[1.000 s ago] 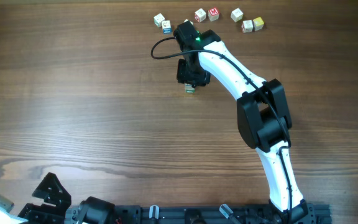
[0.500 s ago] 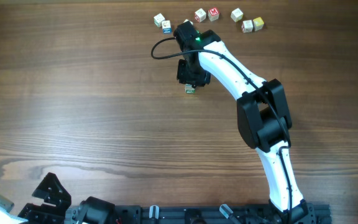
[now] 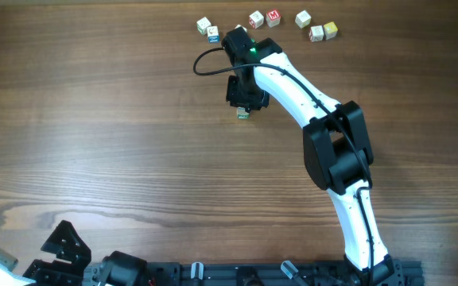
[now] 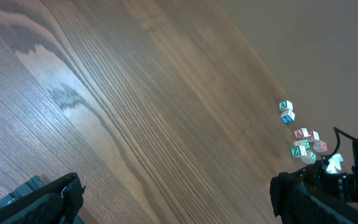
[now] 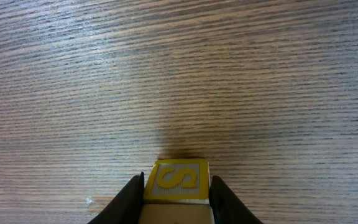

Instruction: Form a tower

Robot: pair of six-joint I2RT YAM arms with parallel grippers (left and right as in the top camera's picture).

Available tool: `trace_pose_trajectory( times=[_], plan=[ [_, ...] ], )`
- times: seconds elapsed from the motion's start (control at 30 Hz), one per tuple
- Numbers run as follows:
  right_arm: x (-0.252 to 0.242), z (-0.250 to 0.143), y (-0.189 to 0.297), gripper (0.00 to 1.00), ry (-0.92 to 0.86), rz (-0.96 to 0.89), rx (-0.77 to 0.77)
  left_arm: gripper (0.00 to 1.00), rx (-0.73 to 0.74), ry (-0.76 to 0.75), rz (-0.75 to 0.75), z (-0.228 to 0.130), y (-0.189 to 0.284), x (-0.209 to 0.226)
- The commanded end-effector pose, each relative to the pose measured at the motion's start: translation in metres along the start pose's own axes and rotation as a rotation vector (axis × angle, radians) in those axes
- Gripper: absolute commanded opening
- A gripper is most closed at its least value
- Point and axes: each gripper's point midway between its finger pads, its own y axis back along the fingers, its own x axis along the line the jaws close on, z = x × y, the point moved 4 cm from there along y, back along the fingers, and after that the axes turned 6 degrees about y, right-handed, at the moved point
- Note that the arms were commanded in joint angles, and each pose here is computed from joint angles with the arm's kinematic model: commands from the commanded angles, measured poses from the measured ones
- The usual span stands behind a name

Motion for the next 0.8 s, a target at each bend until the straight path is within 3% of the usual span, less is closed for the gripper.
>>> trace_pose_trajectory(
  times=[0.0,0.17,0.33,0.37,0.4,0.77],
  plan=[
    [-0.0083,0.0017,-0.0106,0.29,-0.04,-0.052,-0.001,1.0,-0.017,0.014,0.005,0.0015,0.0002,0.0015],
    [-0.0079,0.0021,-0.0102,0.32,-0.048,-0.05,-0.003,1.0,-0.017,0.015,0.005,0.0015,0.0003,0.0015],
    [-0.0065,0.0031,-0.0103,0.79,-0.024,-0.042,-0.007,1.0,-0.017,0.015,0.005,0.0015,0.0003,0.0015],
    [-0.0057,0.0035,-0.0102,0.93,-0.011,-0.036,-0.007,1.0,-0.017,0.014,0.005,0.0015,0.0002,0.0015],
    [-0.0053,0.0036,-0.0102,1.0,-0.005,-0.034,-0.007,1.0,-0.017,0.014,0.005,0.0015,0.0002,0.0015],
    [-0.004,0.0052,-0.0049,0.99,0.003,-0.029,-0.016,1.0,-0.017,0.014,0.005,0.0015,0.0002,0.0015]
  ],
)
